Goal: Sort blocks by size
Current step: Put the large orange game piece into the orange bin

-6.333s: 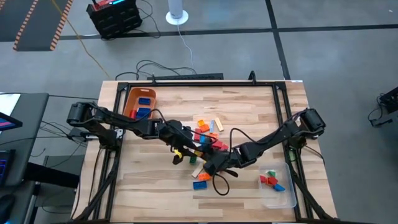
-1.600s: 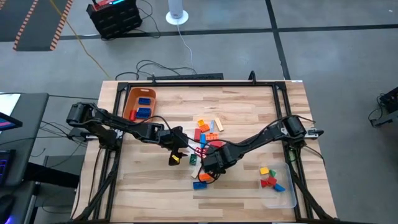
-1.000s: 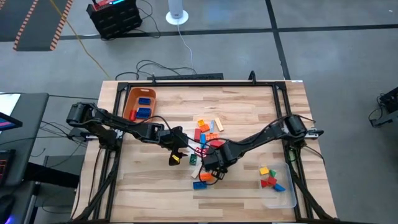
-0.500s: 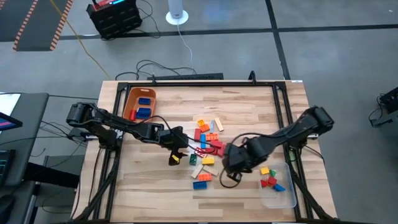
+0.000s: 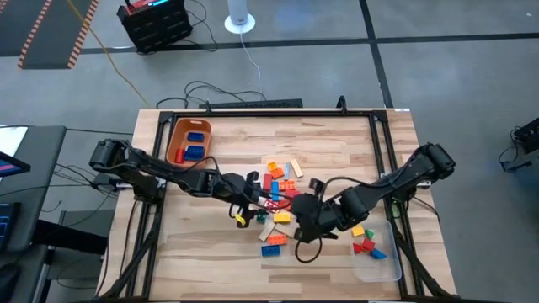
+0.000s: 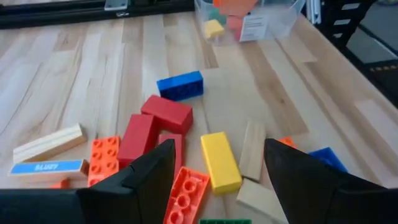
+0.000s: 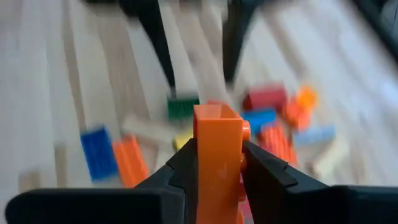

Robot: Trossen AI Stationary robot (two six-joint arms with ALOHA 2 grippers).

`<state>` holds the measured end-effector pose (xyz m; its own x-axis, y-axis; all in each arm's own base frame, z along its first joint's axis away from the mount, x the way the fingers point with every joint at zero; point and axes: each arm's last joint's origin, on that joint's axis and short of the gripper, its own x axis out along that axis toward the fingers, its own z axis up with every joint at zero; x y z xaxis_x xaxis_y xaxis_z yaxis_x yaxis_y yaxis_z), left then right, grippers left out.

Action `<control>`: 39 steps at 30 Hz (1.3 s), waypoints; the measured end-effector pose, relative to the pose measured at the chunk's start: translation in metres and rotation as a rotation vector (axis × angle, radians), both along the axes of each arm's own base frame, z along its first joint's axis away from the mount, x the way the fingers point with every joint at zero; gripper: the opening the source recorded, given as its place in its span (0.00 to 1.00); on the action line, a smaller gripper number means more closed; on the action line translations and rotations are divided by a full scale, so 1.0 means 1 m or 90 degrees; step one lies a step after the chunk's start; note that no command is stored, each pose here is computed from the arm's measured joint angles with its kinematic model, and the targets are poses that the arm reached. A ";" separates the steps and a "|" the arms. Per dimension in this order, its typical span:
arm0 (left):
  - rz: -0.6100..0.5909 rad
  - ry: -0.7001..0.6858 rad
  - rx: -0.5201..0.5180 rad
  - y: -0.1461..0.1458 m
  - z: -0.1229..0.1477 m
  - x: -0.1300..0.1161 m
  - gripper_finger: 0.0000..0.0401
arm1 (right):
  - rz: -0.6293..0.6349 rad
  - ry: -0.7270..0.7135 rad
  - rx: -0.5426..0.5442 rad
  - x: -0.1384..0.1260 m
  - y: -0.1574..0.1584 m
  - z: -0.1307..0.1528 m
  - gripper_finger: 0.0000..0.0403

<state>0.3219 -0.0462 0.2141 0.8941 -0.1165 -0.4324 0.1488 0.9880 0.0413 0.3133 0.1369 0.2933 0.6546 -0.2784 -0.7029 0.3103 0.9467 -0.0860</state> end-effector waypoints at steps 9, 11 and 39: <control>-0.023 -0.110 -0.014 -0.012 0.016 0.004 0.59 | 0.102 -0.187 -0.128 0.031 -0.004 0.016 0.32; -0.028 -0.144 -0.017 -0.014 0.021 0.005 0.59 | 0.111 -0.207 -0.144 0.034 -0.005 0.019 0.32; 0.030 -0.205 0.030 -0.009 0.047 -0.006 0.21 | 0.102 -0.160 -0.151 0.029 -0.017 0.018 0.56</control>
<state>0.3154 -0.0549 0.2608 0.9897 -0.0583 -0.1307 0.0747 0.9894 0.1246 0.3426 0.1204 0.3115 0.8468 -0.2945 -0.4430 0.1992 0.9477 -0.2493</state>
